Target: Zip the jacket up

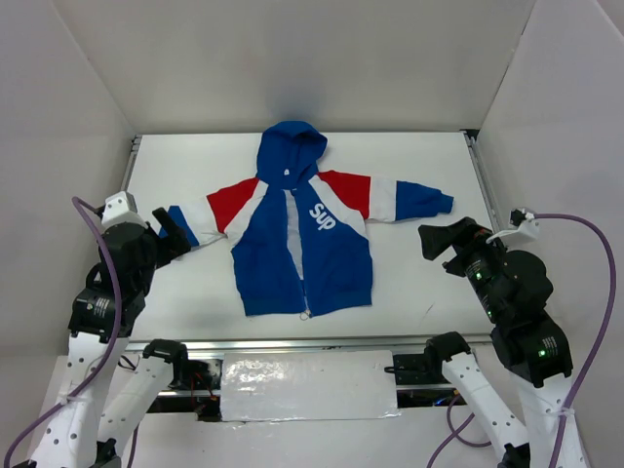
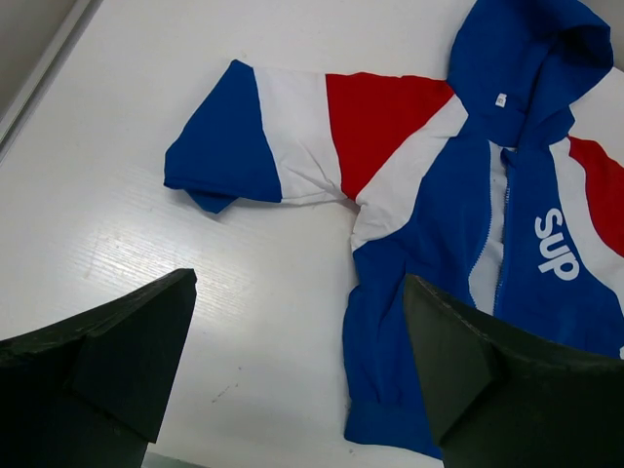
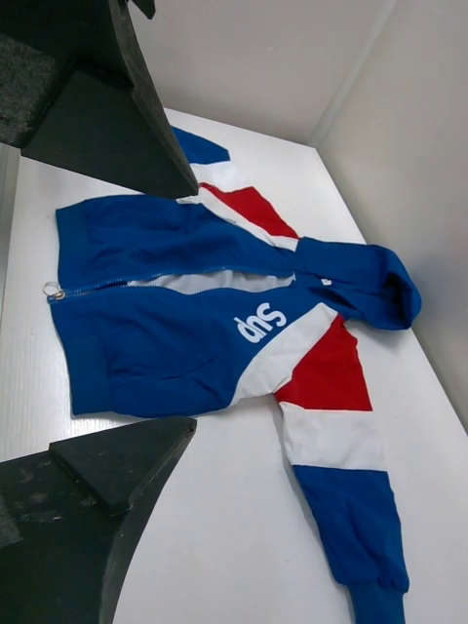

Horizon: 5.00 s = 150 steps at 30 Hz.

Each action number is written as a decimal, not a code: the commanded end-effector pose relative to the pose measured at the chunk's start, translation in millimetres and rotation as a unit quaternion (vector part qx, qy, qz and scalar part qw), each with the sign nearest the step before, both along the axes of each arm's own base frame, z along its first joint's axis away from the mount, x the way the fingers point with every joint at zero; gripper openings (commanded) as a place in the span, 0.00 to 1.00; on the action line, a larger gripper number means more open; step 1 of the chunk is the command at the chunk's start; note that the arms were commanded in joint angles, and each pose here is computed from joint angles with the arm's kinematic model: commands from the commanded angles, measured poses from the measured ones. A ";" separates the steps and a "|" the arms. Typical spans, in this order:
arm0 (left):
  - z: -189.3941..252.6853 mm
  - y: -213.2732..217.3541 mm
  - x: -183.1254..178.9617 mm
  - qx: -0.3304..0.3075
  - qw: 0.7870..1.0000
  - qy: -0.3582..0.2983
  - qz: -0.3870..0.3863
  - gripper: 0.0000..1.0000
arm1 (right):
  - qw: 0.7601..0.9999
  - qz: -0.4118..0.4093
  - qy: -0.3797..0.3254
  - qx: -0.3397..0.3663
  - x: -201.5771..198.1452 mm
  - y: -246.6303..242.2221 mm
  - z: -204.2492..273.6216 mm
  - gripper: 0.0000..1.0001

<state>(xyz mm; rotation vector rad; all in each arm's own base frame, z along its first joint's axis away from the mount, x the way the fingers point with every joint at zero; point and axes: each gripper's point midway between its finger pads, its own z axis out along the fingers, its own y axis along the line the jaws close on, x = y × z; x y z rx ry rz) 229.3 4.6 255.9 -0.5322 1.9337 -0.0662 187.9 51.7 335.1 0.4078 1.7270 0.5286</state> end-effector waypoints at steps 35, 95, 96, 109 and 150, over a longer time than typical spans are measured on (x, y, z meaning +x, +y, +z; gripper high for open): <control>-184.5 -266.6 -32.6 0.018 0.956 0.264 -0.123 0.84 | 0.997 0.065 0.032 -0.013 12.4 24.9 -17.6 1.00; -233.6 -280.5 -50.9 -0.077 0.935 0.283 -0.202 0.00 | 0.974 0.220 0.043 0.010 11.6 81.8 -49.7 0.96; -212.7 -292.3 -45.2 -0.116 0.936 0.248 -0.223 0.00 | 0.963 0.264 0.050 0.021 8.8 96.5 -59.3 0.94; -133.3 -275.7 -41.4 -0.317 0.902 0.047 -0.290 0.00 | 0.887 0.429 0.126 0.120 -4.8 194.4 -149.5 0.81; -121.7 -269.5 -64.7 -0.366 0.858 -0.008 -0.361 0.00 | 0.834 0.499 0.146 0.184 3.0 293.9 -177.1 0.01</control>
